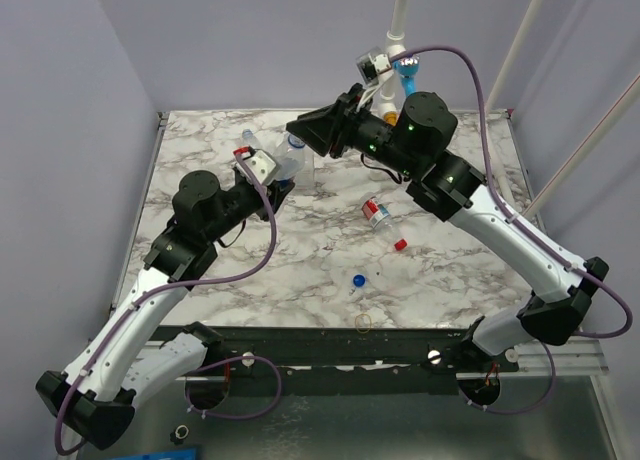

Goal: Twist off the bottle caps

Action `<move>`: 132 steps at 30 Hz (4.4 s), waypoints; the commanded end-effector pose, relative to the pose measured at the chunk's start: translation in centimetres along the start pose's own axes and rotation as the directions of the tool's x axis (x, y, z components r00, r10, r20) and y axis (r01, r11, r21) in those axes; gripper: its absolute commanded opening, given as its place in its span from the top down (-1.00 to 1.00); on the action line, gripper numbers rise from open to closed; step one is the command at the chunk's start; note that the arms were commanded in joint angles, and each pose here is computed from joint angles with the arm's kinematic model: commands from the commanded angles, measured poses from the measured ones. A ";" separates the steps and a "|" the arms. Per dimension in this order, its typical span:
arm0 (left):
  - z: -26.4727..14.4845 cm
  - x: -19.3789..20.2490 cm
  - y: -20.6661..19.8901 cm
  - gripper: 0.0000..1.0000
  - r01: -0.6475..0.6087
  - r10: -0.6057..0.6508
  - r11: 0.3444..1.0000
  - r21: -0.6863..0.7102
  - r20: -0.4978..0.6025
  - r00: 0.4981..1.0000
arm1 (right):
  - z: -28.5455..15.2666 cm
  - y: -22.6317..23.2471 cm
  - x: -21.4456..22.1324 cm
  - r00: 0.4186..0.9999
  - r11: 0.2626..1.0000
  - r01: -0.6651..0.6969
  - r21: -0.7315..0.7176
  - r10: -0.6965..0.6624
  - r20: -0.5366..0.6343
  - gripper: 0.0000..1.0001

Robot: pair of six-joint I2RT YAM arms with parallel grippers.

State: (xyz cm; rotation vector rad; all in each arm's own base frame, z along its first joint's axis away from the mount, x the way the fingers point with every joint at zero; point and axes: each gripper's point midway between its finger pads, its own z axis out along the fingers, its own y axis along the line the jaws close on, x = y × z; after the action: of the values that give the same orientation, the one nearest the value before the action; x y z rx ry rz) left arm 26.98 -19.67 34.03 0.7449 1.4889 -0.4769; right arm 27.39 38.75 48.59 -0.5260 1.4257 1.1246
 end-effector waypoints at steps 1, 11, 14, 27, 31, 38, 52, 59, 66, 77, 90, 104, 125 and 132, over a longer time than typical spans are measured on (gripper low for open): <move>-0.5 0.1 -0.8 1.00 0.002 -0.003 0.999 0.035 0.019 1.000 | -2.8 0.7 -4.8 0.986 0.989 0.142 0.048 -0.145 0.084 0.88; -0.9 0.1 0.0 0.99 0.044 -0.042 0.999 -0.033 0.046 0.998 | -7.4 -1.6 5.7 0.962 0.981 0.193 0.032 -0.183 -0.205 0.71; -1.2 -0.9 1.2 0.95 0.046 -0.038 0.994 -0.098 0.081 0.996 | -9.1 -3.8 13.6 0.931 0.987 0.155 0.040 -0.132 -0.339 0.58; -2.2 -2.7 1.7 0.90 0.051 -0.036 0.990 -0.128 0.118 0.992 | -12.6 -9.8 32.2 0.829 0.984 0.024 0.177 0.080 -0.554 0.65; -2.1 -2.8 1.4 0.90 0.055 -0.041 0.992 -0.115 0.119 0.992 | -13.6 -11.3 35.5 0.805 0.969 0.010 0.247 0.138 -0.576 0.65; -1.5 -2.3 1.0 0.90 0.068 -0.059 0.994 -0.084 0.106 0.993 | -14.1 -12.5 37.6 0.802 0.954 0.002 0.299 0.177 -0.570 0.34; -1.5 -1.4 0.1 0.90 0.092 -0.088 0.995 -0.047 0.090 0.992 | -14.2 -12.2 34.9 0.816 0.955 0.047 0.293 0.132 -0.563 -0.50; -1.4 -0.8 -0.8 0.90 0.111 -0.111 0.994 -0.001 0.080 0.991 | -9.9 -6.9 18.2 0.940 0.979 0.161 0.126 -0.113 -0.321 -0.73; -2.1 -1.5 -3.8 0.94 0.118 -0.132 0.979 0.164 0.079 0.988 | -7.9 -0.6 7.0 0.973 0.976 0.210 -0.061 -0.215 -0.083 -0.85; -3.6 -1.8 -8.3 0.94 0.123 -0.154 0.903 0.411 0.044 0.987 | -6.0 2.3 4.5 0.983 0.965 0.182 -0.191 -0.186 -0.003 -0.83; -3.5 -1.9 -8.7 0.82 0.138 -0.162 0.886 0.443 0.016 0.987 | -4.6 3.2 6.6 0.990 0.954 0.104 -0.283 -0.125 -0.058 -0.34; -4.4 -1.2 -4.8 -0.98 0.114 -0.124 0.976 0.184 0.045 0.991 | -3.3 -3.4 9.9 0.957 0.970 0.243 -0.028 -0.244 -0.153 0.29; -6.5 2.1 6.4 -0.98 0.266 -0.288 0.821 -0.505 0.036 0.957 | 5.6 -14.2 19.8 0.944 0.916 0.329 0.229 -0.308 -0.121 0.40; -6.5 2.2 6.4 -0.98 0.237 -0.265 0.833 -0.499 0.017 0.964 | 5.8 -15.5 22.0 0.942 0.911 0.331 0.246 -0.304 -0.142 0.29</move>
State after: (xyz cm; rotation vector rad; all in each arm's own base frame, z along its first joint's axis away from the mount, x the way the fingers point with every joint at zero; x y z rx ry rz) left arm 26.96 -11.02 33.80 0.1598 1.6652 -0.2832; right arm 37.48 43.26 22.20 -0.6637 1.5545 0.6568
